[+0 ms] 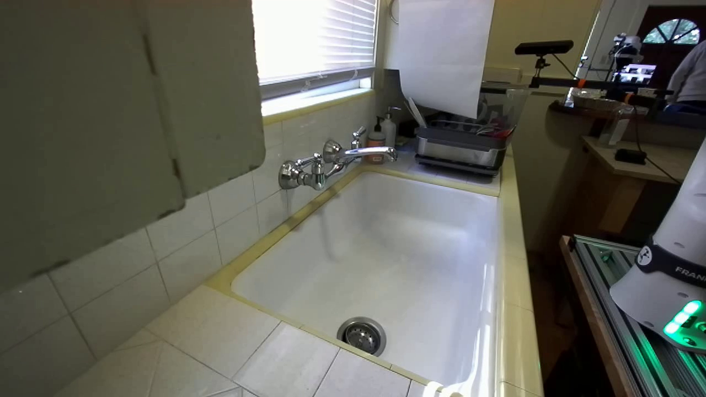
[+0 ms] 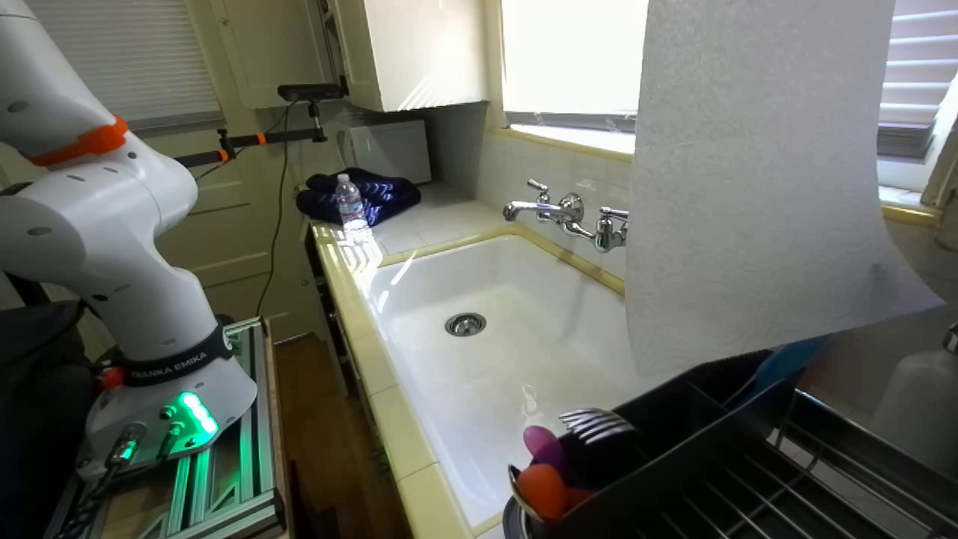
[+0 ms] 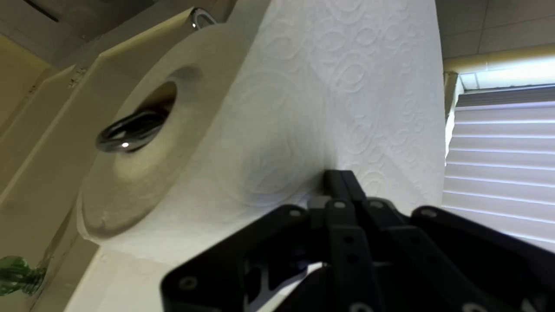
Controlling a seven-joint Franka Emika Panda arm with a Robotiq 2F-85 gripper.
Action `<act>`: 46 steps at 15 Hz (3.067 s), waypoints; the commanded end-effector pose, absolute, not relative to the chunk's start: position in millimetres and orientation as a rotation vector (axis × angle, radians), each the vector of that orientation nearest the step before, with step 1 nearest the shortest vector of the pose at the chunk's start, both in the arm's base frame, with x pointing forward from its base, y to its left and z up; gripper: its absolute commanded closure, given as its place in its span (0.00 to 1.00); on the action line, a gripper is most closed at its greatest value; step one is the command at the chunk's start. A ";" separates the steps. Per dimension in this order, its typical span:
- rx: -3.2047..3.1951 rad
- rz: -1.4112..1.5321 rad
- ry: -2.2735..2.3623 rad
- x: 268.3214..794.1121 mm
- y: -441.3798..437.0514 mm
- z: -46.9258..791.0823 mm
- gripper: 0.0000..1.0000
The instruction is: Pull up the paper
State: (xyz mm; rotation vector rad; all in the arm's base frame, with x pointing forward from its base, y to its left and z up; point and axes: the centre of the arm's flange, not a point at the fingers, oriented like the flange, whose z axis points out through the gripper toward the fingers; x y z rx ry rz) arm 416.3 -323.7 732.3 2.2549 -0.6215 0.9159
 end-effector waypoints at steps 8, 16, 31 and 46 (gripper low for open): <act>2.140 1.017 -0.678 379.0 -347.5 777.4 1.00; 2.096 1.109 -0.681 358.6 -333.7 803.0 1.00; 2.330 1.041 -0.616 434.9 -315.7 730.9 1.00; 2.213 1.106 -0.709 370.9 -344.1 770.4 1.00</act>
